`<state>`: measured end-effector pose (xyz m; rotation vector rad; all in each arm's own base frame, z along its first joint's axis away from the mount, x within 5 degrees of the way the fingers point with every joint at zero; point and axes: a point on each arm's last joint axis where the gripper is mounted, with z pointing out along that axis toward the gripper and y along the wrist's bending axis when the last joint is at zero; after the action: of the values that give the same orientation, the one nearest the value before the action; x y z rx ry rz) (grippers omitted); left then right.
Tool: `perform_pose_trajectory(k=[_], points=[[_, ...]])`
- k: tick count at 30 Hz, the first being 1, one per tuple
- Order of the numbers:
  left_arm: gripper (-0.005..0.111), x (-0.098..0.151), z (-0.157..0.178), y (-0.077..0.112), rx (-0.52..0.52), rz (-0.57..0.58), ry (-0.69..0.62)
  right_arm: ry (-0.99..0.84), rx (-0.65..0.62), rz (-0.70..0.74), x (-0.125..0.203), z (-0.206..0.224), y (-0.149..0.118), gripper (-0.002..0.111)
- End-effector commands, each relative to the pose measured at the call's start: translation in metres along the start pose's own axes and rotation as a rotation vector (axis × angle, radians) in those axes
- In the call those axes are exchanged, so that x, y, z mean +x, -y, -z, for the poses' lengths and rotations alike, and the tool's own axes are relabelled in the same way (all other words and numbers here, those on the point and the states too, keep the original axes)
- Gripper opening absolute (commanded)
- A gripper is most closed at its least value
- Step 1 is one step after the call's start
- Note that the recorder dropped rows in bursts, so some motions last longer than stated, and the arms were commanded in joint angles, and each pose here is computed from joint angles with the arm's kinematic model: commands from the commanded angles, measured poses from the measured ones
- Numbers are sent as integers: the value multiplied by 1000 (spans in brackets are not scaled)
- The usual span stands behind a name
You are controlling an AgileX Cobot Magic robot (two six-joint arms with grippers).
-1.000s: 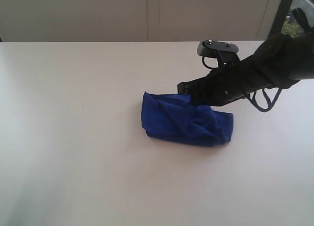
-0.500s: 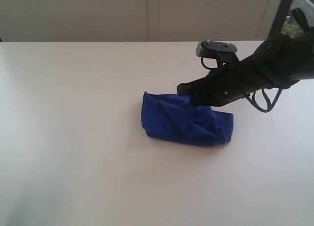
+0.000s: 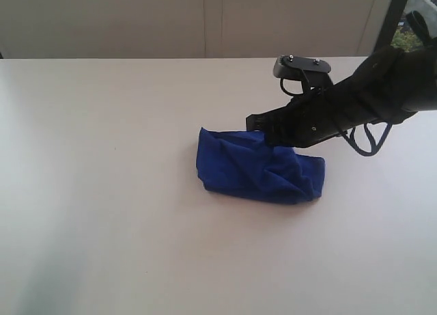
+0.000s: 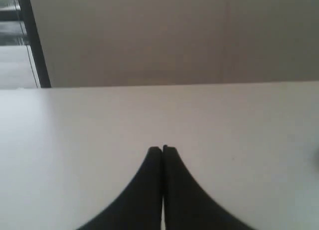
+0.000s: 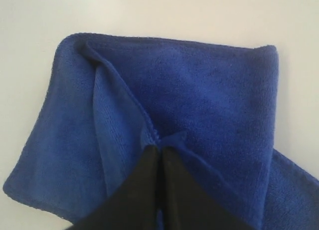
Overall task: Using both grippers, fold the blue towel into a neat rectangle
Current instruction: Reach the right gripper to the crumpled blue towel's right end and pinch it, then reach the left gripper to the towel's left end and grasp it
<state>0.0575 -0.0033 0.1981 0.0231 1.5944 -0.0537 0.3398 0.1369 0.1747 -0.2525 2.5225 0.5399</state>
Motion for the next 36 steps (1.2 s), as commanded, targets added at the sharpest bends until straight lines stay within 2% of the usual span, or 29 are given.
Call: perform_pose_trajectory(k=[1, 5, 9, 12, 17, 23, 26, 29, 33, 36], points=[[0, -5, 0, -1, -11, 12, 71, 23, 6, 12, -3, 3, 0, 0], [0, -8, 1, -2, -7, 195, 109, 21, 5, 12, -3, 3, 0, 0], [0, -8, 0, -1, -2, 246, 71, -28, -43, 34, -4, 5, -6, 0], [0, -21, -6, 1, 0, 275, -26, -52, -80, 44, -8, 8, -12, 0], [0, -64, -27, 4, 4, 265, -189, -62, -50, 57, -16, 12, -8, 0], [0, -94, -80, 9, 37, 193, -556, -73, 39, 36, -18, 15, 8, 0], [0, -97, -110, 17, 139, 150, -712, -72, 42, 40, -18, 15, 9, 0], [0, -95, -140, 34, 319, 194, -815, -68, 43, 40, -18, 15, 9, 0], [0, -83, -179, 64, 527, 261, -901, -68, 43, 40, -18, 15, 9, 0], [0, -65, -201, 92, 596, 295, -959, -68, 43, 40, -18, 15, 9, 0]])
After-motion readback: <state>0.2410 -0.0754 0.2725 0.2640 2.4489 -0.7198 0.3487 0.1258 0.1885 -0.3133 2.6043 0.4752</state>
